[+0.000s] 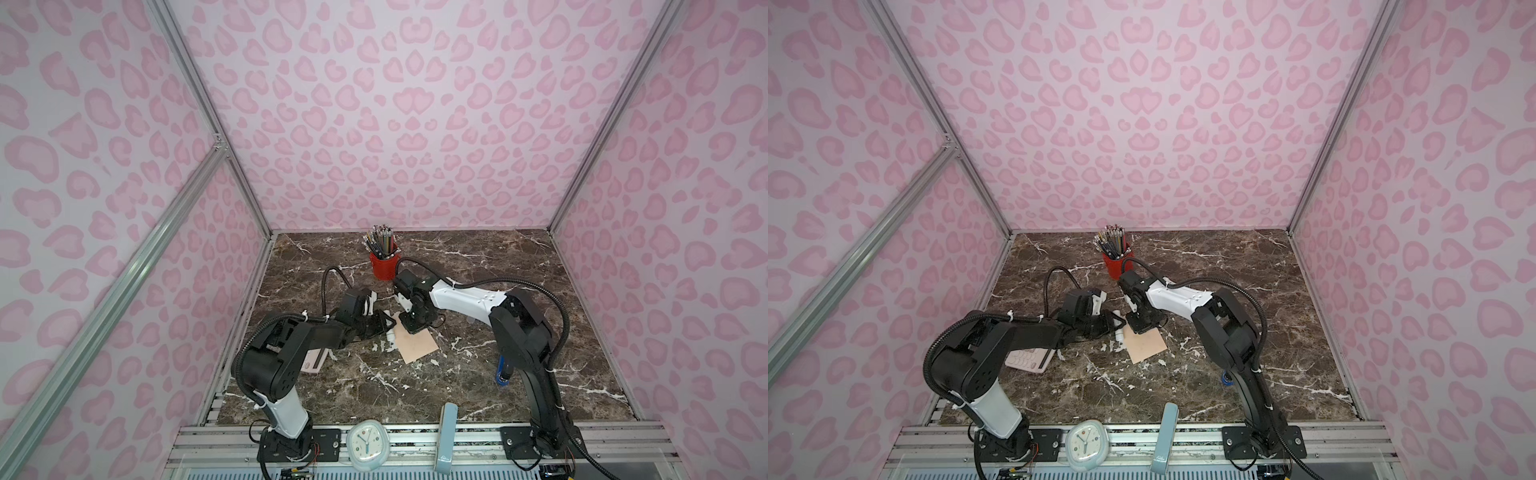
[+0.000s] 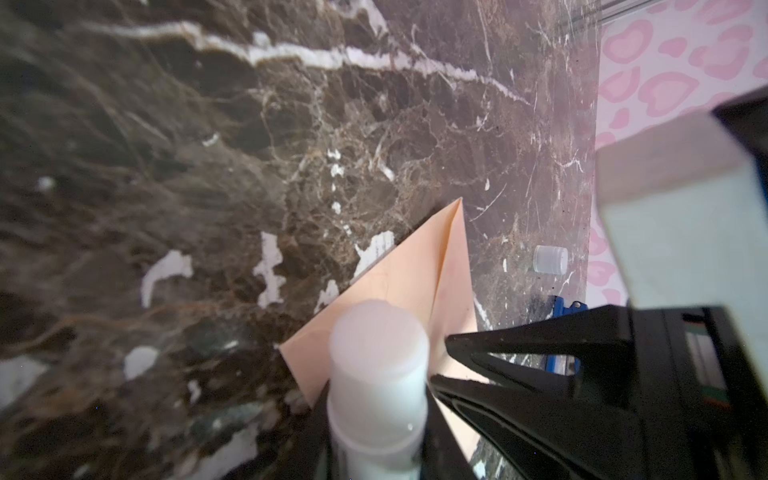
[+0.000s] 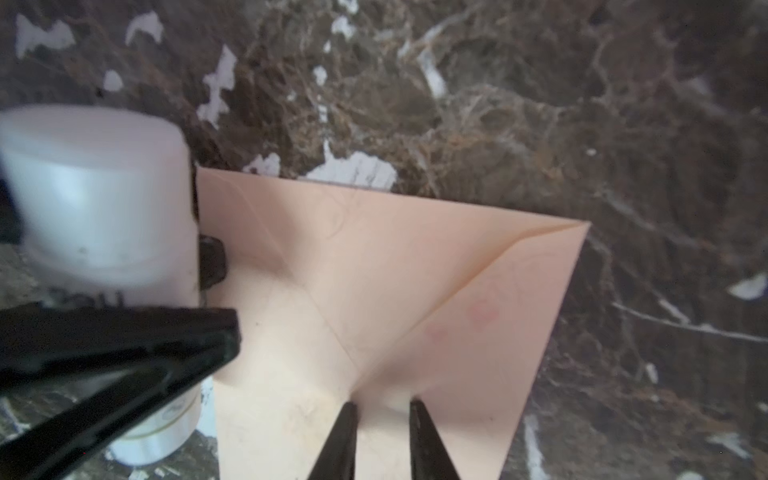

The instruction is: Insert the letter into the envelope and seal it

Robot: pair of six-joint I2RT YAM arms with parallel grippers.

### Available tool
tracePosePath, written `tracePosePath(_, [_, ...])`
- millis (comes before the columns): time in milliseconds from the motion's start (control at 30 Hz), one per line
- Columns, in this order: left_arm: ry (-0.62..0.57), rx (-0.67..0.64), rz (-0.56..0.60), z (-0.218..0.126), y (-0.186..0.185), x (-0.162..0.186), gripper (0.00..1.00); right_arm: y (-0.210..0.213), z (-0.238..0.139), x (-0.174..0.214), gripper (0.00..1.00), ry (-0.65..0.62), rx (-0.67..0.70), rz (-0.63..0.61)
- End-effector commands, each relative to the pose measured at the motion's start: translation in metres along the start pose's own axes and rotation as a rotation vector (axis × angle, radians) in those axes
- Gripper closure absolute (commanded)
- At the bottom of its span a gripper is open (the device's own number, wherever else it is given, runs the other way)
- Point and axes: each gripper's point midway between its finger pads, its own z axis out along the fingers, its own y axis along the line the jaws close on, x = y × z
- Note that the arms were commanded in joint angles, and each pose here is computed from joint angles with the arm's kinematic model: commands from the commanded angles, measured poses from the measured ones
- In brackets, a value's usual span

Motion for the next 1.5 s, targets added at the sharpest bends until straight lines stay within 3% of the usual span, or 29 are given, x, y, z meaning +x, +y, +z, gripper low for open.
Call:
tracePosePath(0, [0.054,-0.104,-0.043,0.0,0.026,0.018,0.96,-0.005,0.034,0.038,0.73,0.162,0.012,0.008])
tracePosePath(133, [0.057,-0.104,-0.045,0.001,0.027,0.018,0.96,-0.004,0.033,0.039,0.73,0.165,0.007,0.0])
tracePosePath(367, [0.057,-0.107,-0.046,0.001,0.027,0.018,0.96,-0.008,0.026,0.038,0.92,0.159,0.007,-0.006])
tracePosePath(633, [0.059,-0.11,-0.048,0.001,0.028,0.018,0.96,-0.002,0.03,0.051,0.78,0.192,0.002,-0.039])
tracePosePath(1233, [0.062,-0.11,-0.047,0.001,0.027,0.016,0.96,-0.015,0.022,0.056,0.71,0.211,0.018,-0.089])
tracePosePath(1333, [0.063,-0.111,-0.047,0.001,0.027,0.016,0.96,-0.017,0.021,0.055,0.72,0.213,0.017,-0.087])
tracePosePath(1467, [0.065,-0.11,-0.044,0.002,0.026,0.015,0.96,-0.019,0.019,0.054,0.86,0.21,0.01,-0.091])
